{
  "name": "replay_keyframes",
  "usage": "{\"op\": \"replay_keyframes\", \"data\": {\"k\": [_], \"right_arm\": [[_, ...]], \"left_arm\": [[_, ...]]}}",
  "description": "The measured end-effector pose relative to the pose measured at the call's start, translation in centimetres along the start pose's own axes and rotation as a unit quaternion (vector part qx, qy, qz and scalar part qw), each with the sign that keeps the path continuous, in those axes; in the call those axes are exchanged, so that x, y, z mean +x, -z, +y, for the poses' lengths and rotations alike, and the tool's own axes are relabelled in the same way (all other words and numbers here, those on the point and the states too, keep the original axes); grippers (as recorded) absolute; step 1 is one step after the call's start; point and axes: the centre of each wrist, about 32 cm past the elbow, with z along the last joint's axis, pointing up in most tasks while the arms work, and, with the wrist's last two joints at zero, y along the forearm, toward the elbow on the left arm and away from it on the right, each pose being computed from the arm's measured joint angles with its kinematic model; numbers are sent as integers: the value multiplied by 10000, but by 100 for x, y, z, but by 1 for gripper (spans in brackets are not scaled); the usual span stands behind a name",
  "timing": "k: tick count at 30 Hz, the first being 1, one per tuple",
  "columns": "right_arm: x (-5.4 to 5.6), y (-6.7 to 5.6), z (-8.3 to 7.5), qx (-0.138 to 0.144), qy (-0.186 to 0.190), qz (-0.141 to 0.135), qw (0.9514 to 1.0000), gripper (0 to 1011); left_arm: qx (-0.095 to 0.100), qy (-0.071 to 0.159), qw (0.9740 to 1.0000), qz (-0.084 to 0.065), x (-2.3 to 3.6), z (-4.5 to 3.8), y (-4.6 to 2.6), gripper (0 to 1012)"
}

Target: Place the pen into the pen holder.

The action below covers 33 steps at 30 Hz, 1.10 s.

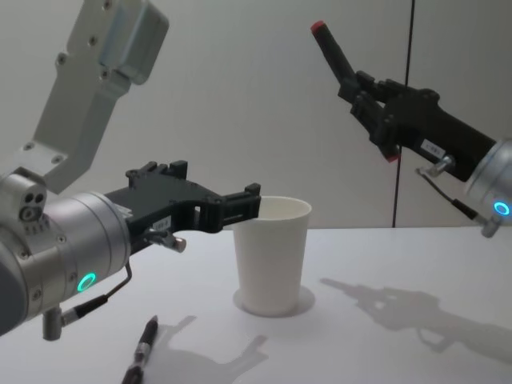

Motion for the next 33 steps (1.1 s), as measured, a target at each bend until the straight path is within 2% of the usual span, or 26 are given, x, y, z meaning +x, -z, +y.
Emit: {"op": "replay_keyframes", "data": {"k": [5,14,25,33], "right_arm": [[-27,-21,39,-42,53,-20,10000,185],[-144,-84,100,-53,121,-52,9999,185],[-355,-148,170,-39,101,-85,9999,185],[-485,-146,218,-59,96,-129,9999,185]], "left_arm": [[0,0,10000,0,0,0,0,1003],[0,0,10000,0,0,0,0,1003],[0,0,10000,0,0,0,0,1003],[0,0,10000,0,0,0,0,1003]]}}
